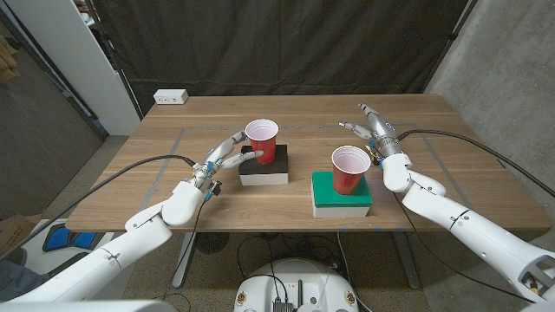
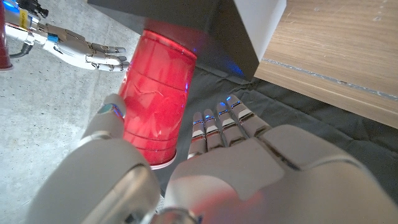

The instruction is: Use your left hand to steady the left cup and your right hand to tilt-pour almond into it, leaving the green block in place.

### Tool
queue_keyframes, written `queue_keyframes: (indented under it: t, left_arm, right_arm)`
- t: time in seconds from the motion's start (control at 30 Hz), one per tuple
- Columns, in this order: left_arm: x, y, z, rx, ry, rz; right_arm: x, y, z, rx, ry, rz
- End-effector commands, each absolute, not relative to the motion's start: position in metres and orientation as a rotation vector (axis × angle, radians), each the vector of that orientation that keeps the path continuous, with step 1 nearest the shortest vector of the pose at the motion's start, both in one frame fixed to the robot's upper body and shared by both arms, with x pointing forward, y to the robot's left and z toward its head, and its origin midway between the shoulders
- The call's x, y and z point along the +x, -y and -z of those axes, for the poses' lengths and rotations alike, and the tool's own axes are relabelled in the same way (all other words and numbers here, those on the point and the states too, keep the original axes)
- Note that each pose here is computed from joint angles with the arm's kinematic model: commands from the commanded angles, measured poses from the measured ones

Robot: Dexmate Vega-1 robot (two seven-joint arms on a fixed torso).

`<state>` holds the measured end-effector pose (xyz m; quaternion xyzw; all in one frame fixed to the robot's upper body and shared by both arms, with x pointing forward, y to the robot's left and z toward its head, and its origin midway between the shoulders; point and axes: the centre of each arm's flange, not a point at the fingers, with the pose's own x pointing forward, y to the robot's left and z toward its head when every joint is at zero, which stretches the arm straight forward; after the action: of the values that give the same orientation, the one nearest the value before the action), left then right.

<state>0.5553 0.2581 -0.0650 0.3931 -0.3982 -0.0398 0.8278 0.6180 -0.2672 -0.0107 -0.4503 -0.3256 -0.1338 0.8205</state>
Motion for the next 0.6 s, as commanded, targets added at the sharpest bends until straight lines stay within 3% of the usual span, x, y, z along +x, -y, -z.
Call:
queue_keyframes:
  t: [0.03,0.6]
  left_arm:
    - [0.558,-0.243,0.058,0.866,0.885,0.112]
    - [0.566,-0.232,0.061,0.848,0.876,0.137]
  right_arm:
    - [0.616,0.269,0.013,-0.95,0.695,0.286]
    - [0.614,0.27,0.015,-0.949,0.689,0.265]
